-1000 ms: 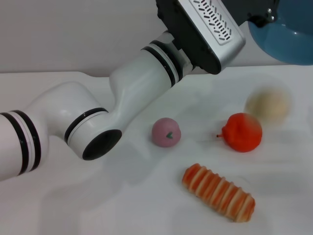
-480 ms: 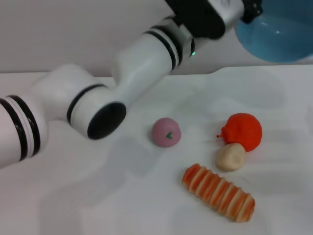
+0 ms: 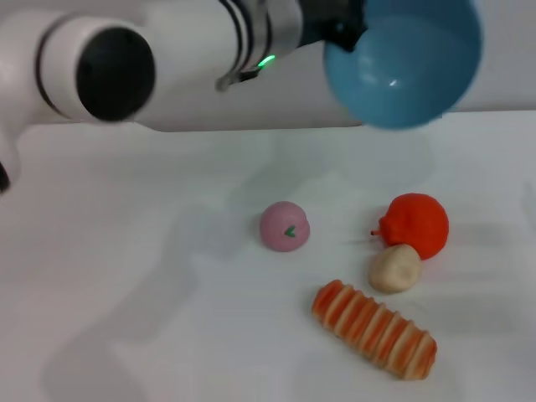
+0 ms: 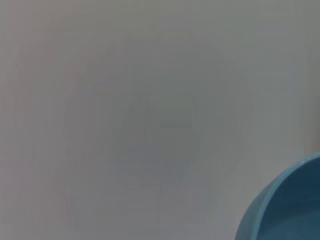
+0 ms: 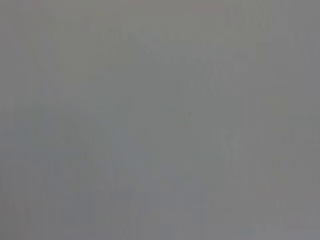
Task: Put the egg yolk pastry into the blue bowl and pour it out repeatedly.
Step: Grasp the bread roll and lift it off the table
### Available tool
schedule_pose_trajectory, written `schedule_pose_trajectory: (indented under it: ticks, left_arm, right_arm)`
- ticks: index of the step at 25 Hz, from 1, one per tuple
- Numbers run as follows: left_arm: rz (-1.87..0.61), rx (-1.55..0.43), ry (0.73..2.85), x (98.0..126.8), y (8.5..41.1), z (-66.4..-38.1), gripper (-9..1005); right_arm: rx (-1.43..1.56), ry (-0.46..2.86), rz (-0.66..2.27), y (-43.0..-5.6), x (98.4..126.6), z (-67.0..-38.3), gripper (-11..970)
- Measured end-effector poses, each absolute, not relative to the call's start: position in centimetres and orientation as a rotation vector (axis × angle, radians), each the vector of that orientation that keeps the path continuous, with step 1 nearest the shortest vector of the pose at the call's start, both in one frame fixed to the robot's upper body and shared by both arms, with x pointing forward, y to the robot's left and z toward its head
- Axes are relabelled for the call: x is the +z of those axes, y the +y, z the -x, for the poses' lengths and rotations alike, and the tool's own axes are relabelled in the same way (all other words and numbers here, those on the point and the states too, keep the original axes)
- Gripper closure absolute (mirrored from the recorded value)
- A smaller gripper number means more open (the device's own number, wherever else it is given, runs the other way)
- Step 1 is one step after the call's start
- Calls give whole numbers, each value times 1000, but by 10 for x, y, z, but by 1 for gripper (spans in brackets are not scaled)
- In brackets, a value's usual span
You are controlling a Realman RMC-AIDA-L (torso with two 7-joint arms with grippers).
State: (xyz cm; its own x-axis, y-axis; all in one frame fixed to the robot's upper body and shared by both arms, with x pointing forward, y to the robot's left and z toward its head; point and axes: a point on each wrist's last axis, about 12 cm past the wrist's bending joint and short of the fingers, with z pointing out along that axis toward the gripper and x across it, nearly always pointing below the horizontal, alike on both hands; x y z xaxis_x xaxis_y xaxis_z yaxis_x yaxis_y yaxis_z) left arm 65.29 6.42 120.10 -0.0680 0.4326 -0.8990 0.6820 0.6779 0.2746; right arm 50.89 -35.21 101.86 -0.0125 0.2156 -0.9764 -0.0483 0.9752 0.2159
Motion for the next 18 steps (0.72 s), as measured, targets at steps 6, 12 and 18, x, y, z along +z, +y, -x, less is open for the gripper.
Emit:
schedule_pose_trajectory:
  ticks: [6,12,18]
  left_arm:
    - [-985,-193,1959,1198,96,-660,997]
    - [-974,-167,2017,1194,110,-658,997]
    - [-963,-114,2081,1192,113,-659,997]
  right_arm:
    - [220,1579,-56,-349,1021,-512,393]
    - [333,1595,-47,-346,1027,-519,392]
    - [433,1688,-84,-350,1025,-525,368]
